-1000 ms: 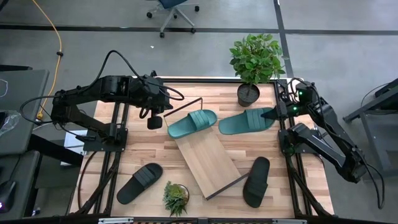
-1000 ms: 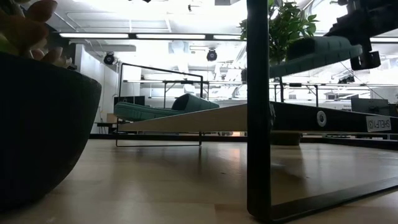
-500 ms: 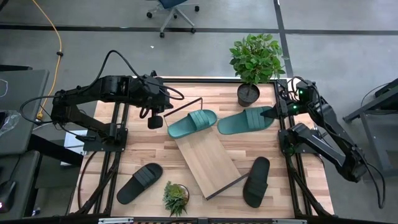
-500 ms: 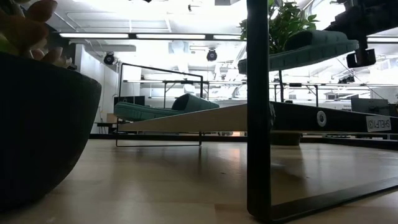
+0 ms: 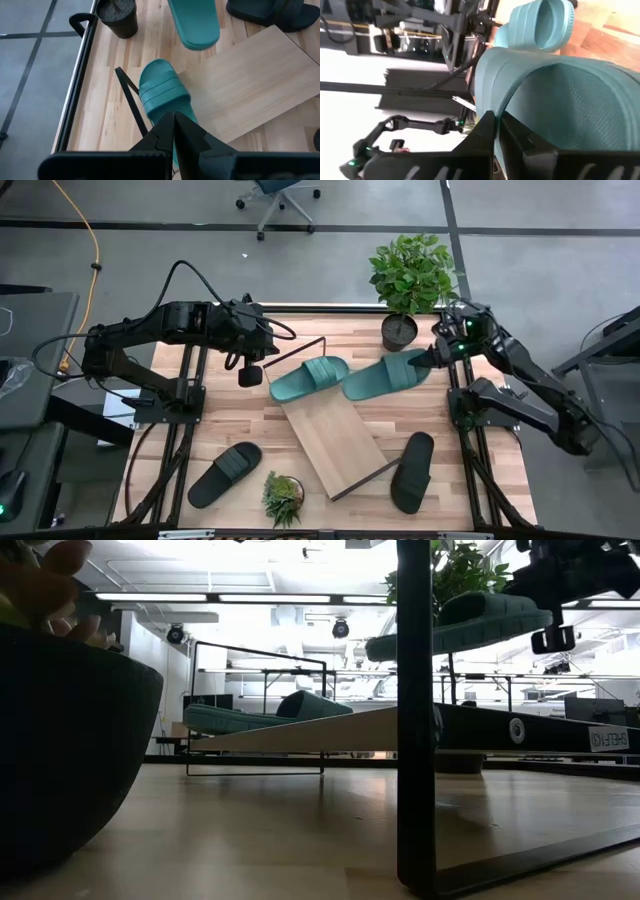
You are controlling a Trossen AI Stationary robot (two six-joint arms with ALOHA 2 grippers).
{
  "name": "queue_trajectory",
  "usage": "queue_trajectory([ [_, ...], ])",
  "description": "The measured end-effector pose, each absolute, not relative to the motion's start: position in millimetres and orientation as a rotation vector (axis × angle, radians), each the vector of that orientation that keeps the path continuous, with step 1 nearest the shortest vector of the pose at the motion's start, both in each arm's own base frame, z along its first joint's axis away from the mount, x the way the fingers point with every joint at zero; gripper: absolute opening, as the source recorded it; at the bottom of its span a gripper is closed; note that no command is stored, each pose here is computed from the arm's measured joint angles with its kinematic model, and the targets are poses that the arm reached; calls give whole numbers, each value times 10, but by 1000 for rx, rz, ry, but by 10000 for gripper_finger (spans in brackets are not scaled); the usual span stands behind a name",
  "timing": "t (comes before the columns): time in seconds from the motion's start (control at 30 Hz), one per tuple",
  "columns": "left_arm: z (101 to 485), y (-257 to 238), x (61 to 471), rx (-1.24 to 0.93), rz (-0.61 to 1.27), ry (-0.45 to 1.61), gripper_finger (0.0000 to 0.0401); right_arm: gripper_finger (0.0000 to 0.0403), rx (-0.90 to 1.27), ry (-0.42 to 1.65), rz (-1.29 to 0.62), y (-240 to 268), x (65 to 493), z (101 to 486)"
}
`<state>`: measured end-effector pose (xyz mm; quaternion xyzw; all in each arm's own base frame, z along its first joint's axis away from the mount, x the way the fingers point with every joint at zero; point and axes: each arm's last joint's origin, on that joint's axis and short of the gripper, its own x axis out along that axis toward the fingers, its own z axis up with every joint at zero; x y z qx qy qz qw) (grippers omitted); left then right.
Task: Pick and place slides into the shelf
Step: Put the green slide on the shelf
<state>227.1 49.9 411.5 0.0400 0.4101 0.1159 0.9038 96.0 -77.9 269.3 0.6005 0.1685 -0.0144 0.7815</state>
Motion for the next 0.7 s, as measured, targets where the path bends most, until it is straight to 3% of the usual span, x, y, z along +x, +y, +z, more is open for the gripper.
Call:
queue_trajectory([
  [0.7,4115,501,2270,81,246,848,3,0,1212,491,-50,-643,1506,2592],
])
